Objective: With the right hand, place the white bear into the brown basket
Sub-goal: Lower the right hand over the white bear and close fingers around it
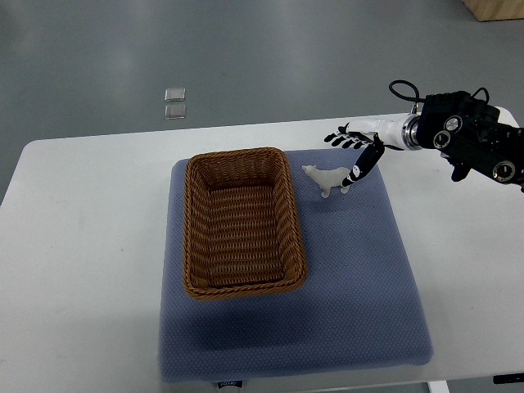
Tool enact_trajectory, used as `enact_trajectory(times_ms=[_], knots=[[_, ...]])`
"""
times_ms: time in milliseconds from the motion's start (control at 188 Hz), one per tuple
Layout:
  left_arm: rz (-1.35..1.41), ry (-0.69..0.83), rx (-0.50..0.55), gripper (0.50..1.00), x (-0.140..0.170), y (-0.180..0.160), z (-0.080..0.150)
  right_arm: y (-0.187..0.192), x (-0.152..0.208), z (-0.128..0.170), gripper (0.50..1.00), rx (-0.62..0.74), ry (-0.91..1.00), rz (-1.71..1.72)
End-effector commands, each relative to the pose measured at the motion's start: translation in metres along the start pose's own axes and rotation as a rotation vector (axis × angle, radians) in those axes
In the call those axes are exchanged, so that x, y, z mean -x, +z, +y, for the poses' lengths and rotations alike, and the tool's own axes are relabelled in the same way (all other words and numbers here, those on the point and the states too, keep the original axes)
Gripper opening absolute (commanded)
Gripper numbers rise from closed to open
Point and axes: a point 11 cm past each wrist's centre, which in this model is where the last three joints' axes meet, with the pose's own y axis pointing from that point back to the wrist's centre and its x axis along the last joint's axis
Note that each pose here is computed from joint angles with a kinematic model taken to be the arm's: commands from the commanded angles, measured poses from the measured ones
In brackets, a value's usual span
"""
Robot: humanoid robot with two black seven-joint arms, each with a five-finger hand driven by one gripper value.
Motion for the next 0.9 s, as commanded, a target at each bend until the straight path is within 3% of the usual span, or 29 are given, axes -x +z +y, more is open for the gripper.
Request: enact_trajectory(times_ms=[0,495,894], knots=[[0.000,-0.001,0.000,1.000,0.001,0.000,0.000,0.001,0.005,-0.002,0.924,0.000,-0.006,-0.002],[0.000,-0.001,-0.001,1.000,0.000,-0.001,0.000,-0.008,0.025,-0.019,0.913,-0.011,-0.001,0.002],[0.001,0.002,-0.001,1.000,0.000,-0.001,0.000,-0.004,0.033,-0.026,0.825,0.000,0.001,0.020]])
